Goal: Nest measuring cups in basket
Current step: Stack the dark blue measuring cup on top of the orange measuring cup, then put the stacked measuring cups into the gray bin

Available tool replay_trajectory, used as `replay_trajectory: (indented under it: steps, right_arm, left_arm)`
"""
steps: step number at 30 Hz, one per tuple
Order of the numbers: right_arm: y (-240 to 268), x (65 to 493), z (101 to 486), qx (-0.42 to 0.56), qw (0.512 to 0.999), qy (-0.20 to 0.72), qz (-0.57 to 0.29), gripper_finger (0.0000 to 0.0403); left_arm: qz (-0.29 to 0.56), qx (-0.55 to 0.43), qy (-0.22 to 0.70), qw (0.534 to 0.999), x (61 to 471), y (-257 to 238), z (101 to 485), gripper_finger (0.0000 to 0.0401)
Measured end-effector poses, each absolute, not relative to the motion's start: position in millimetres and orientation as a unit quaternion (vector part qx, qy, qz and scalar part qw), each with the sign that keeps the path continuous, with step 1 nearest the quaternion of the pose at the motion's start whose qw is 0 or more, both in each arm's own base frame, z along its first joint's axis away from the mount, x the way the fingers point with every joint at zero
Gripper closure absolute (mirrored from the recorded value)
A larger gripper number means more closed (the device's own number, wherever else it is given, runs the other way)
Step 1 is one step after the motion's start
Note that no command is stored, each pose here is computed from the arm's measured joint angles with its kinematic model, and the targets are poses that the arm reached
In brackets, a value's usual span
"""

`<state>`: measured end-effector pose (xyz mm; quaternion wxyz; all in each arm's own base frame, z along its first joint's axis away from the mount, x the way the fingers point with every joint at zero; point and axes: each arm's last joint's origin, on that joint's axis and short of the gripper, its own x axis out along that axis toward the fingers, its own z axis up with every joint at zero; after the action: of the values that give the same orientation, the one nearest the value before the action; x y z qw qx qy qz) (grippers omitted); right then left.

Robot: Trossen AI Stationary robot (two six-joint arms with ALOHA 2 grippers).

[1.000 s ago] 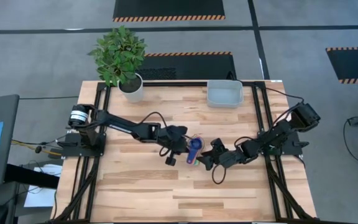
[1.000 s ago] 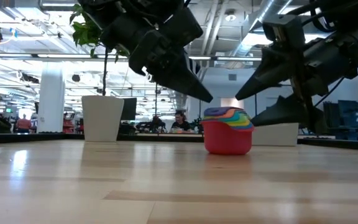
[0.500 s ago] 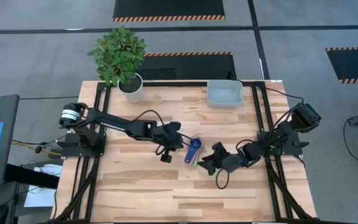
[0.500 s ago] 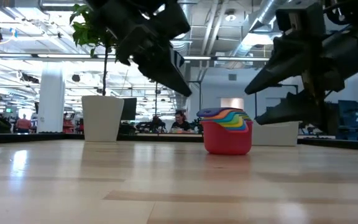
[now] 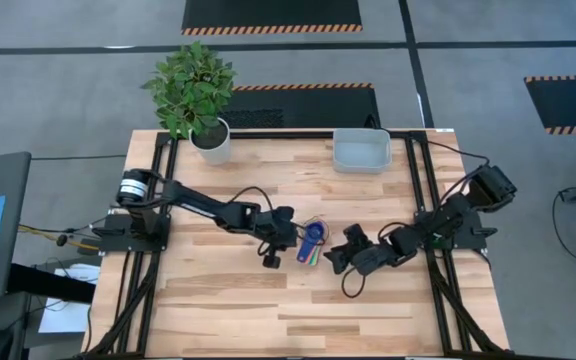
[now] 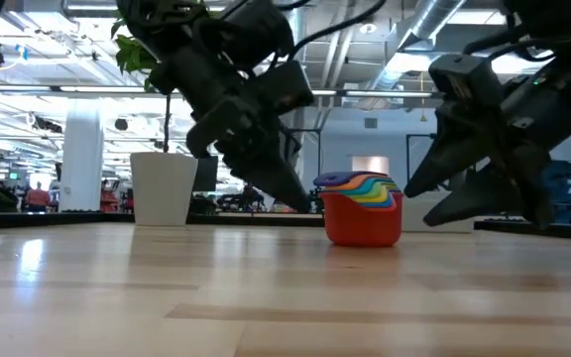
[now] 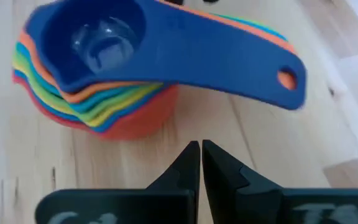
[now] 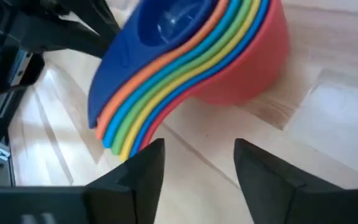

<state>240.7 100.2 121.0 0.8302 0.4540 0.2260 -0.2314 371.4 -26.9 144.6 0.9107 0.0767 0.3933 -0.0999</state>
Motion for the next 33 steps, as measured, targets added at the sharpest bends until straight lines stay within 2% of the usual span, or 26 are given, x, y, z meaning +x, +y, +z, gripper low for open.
replay_trajectory:
  steps: [8,16,28,33]
  right_arm:
    - [81.3,249.2,120.2,0.484,0.806,0.253,-0.23,0.0257]
    - [82.5,261.7,132.3,0.463,0.825,0.253,-0.202,0.0308]
    - [94.3,258.6,133.7,0.444,0.837,0.256,-0.19,0.0321]
    - [113.7,253.2,139.0,0.448,0.852,0.209,-0.172,0.0319]
  left_arm:
    - [-0.088,0.062,0.365,0.925,386.1,-27.5,165.4,0.0395]
    - [-0.092,0.064,0.367,0.924,388.1,-32.1,170.0,0.0395]
    - [-0.093,0.068,0.391,0.913,380.9,-30.4,174.0,0.0395]
    - [-0.095,0.068,0.412,0.904,376.2,-31.1,171.8,0.0395]
